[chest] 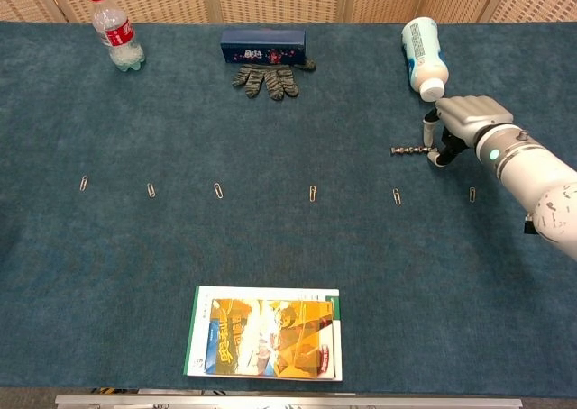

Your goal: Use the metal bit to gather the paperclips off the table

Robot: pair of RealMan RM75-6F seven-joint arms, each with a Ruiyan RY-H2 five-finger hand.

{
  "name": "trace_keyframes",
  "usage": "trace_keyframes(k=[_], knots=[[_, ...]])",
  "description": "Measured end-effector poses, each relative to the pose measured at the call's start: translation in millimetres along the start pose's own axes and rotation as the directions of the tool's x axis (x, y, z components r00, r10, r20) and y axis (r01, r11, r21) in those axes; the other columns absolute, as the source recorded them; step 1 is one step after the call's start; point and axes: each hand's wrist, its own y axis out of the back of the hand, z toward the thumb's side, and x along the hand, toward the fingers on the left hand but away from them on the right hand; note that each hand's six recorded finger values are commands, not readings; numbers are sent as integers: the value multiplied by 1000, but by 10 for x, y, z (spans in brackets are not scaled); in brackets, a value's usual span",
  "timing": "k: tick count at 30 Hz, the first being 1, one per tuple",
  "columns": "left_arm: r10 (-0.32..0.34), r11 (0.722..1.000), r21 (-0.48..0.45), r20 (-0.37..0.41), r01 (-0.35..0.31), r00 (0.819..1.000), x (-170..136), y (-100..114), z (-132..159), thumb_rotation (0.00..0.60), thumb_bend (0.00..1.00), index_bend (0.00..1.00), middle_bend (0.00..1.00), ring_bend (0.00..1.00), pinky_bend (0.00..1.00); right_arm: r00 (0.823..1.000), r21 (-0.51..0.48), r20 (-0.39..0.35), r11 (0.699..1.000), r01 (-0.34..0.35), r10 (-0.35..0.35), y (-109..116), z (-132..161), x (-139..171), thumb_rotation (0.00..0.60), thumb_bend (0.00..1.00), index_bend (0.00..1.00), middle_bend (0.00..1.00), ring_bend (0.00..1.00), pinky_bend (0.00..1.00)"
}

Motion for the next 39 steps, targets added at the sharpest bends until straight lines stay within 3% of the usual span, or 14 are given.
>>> trace_keyframes(k=[22, 39], knots=[[0, 1000, -4, -3, 0, 1000, -9, -12, -20, 600, 492, 377, 366, 330, 362, 1000, 8, 3, 1000, -10, 10, -21, 24, -25, 600, 314, 519, 1000, 1000, 1000], [-2, 1000, -5, -4, 2, 1000, -10, -19, -23, 600, 492, 377, 366, 330, 362, 1000, 0, -2, 1000, -1, 1, -16, 30, -13, 600, 347, 595, 1000, 1000, 1000]])
